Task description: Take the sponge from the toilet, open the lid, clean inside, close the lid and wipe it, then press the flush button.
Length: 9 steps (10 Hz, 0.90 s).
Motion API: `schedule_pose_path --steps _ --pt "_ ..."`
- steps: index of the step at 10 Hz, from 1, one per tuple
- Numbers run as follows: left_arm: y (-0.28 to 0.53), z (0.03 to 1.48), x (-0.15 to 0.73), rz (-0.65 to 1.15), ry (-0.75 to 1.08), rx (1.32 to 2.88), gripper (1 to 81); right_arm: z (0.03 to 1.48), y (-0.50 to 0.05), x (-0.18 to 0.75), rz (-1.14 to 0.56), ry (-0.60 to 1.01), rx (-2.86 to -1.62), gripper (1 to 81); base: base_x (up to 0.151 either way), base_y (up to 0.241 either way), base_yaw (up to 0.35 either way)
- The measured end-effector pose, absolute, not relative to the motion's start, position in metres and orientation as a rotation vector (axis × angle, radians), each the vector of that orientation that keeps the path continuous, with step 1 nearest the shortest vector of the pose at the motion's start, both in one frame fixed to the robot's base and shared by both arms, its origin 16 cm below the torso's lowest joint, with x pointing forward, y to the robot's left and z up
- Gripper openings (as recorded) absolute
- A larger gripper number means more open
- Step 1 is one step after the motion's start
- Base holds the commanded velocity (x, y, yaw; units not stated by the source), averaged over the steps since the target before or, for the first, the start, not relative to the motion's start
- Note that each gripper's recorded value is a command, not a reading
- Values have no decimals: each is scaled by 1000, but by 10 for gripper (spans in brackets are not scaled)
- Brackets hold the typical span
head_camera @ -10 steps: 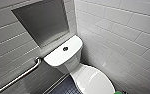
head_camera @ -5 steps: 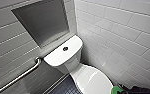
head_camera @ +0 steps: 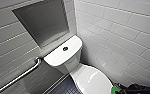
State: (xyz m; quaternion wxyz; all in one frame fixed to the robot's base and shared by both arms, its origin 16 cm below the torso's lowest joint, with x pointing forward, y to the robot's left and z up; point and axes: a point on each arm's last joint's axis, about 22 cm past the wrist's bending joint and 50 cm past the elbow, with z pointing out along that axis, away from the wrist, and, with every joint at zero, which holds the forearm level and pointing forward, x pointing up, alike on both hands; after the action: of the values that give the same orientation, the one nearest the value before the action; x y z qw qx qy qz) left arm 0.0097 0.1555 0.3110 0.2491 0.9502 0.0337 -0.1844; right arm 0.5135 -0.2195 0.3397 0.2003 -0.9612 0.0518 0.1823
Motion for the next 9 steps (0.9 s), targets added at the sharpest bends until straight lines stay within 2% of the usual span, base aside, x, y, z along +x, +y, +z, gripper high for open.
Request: schedule_pose_path --steps 2,5,7,9 --pt "156 310 10 -500 87 2591 811 379 -161 498 583 -48 -2657 10 0 0 0" --pt "158 310 9 -504 86 2594 811 417 -88 521 524 -232 -2618 10 0 0 0" --pt "161 307 13 -477 95 2603 811 423 -67 544 488 -280 -2650 10 0 0 0" --pt "160 307 13 -472 96 2603 811 419 -49 589 401 -253 -2703 10 0 0 0"
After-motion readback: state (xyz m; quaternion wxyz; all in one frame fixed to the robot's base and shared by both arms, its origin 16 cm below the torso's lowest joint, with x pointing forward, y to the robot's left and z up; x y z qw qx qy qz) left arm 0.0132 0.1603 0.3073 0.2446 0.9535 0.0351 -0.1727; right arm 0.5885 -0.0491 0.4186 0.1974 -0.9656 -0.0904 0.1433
